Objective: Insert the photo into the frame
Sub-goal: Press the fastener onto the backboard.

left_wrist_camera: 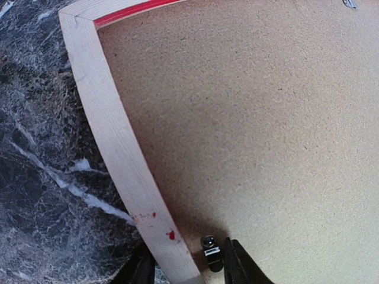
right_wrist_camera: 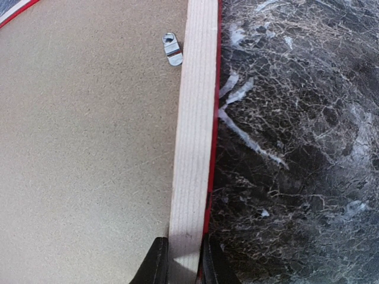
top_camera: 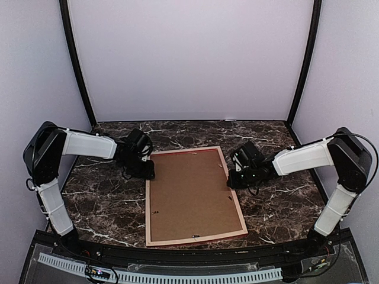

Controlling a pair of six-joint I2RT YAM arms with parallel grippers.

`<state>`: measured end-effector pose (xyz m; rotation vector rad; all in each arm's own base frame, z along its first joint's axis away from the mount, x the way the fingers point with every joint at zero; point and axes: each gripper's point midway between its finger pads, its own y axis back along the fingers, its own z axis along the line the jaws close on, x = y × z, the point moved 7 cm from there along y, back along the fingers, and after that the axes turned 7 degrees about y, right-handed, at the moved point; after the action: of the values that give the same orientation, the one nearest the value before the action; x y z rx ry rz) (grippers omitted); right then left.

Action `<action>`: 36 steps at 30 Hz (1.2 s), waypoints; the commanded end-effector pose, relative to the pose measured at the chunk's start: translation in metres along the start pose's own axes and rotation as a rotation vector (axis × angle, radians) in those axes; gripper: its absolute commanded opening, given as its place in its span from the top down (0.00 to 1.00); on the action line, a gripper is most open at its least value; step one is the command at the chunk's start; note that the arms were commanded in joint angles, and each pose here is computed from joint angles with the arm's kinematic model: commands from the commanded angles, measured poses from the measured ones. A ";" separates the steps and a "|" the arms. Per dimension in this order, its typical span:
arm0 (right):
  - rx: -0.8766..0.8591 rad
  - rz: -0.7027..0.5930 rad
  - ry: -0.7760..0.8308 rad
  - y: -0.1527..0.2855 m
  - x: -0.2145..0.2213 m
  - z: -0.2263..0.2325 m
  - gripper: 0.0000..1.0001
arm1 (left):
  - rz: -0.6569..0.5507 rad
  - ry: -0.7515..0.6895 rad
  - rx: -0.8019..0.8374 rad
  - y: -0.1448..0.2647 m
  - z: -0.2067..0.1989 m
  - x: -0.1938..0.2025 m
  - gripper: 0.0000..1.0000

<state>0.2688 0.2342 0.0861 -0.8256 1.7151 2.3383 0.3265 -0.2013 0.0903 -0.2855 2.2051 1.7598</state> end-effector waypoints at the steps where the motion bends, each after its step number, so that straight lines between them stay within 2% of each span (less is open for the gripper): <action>1: -0.008 0.109 0.021 -0.010 0.023 -0.004 0.84 | 0.114 0.001 -0.081 -0.010 0.018 0.032 0.60; 12: -0.012 0.105 0.011 -0.009 0.026 -0.005 0.84 | 0.122 0.046 -0.009 -0.010 0.022 0.041 0.72; 21: -0.025 0.098 -0.006 -0.008 0.028 -0.005 0.86 | 0.088 0.056 0.053 -0.005 0.021 0.031 0.81; 23: -0.028 0.101 -0.008 -0.009 0.029 -0.004 0.86 | 0.075 0.056 0.083 -0.002 0.018 0.028 0.76; 29: -0.031 0.099 -0.009 -0.008 0.028 -0.004 0.86 | 0.032 0.055 0.155 0.014 0.008 0.020 0.40; 31: -0.030 0.099 -0.011 -0.008 0.028 -0.004 0.86 | 0.027 0.054 0.170 0.019 0.007 0.020 0.32; 36: -0.019 0.093 -0.030 -0.008 0.027 -0.005 0.87 | 0.034 0.047 0.173 0.027 0.008 0.034 0.23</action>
<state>0.2674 0.2335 0.0857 -0.8149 1.6798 2.3394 0.3051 -0.1895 0.0931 -0.2914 2.3767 1.5888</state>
